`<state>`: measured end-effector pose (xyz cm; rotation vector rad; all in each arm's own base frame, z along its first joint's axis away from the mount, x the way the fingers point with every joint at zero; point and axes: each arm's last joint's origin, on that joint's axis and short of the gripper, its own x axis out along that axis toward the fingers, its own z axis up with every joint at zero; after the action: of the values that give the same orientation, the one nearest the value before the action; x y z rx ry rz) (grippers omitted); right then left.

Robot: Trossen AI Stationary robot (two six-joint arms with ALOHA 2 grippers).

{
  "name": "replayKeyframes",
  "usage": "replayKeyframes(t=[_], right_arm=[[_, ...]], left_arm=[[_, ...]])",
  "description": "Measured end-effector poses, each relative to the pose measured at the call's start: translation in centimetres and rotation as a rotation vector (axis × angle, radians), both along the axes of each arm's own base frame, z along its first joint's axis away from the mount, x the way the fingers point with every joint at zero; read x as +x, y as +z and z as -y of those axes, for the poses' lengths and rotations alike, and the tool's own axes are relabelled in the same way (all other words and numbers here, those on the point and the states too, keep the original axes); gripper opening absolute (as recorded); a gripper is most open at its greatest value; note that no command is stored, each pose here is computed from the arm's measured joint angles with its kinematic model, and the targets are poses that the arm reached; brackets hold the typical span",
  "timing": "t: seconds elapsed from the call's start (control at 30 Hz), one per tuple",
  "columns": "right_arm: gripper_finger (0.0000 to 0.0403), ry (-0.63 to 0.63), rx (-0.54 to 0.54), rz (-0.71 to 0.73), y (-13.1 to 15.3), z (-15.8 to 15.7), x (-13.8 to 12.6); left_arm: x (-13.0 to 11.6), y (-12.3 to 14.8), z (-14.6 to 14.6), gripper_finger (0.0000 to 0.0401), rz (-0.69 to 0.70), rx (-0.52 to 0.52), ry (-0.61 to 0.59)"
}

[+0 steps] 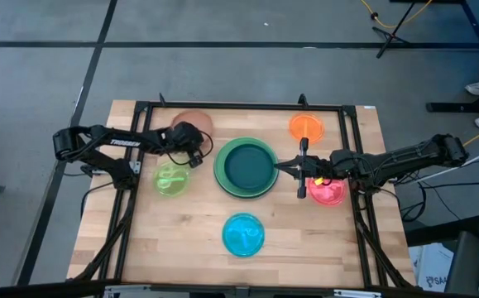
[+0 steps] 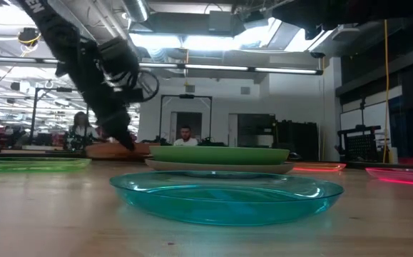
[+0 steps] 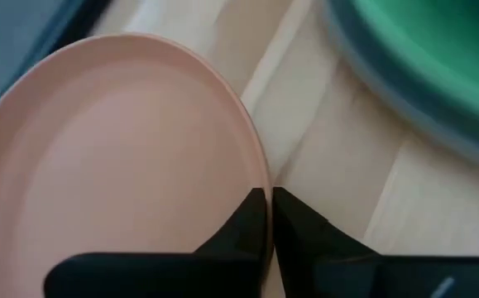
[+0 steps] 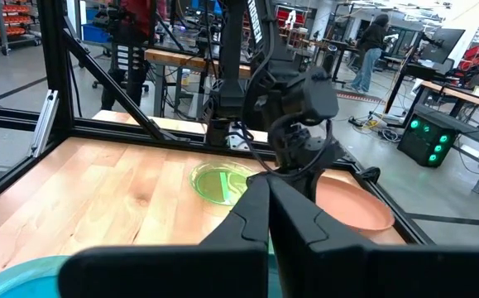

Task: Stack plastic plates
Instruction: Stack the brown plate on top of the dark blue plate

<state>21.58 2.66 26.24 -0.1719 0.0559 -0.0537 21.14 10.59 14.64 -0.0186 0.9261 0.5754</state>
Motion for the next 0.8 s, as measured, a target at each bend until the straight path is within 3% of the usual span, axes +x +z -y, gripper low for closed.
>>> replayKeyframes(t=[0.37,0.8], right_arm=[[0.0003,0.000,0.000,0.000,0.0,0.0,0.0],[0.0003,0.000,0.000,0.000,0.0,0.0,0.0]], left_arm=[[3.7,4.0,1.8,0.0013,0.116,0.050,-0.123],[6.5,6.5,7.2,0.0014,0.272,0.044,-0.355]])
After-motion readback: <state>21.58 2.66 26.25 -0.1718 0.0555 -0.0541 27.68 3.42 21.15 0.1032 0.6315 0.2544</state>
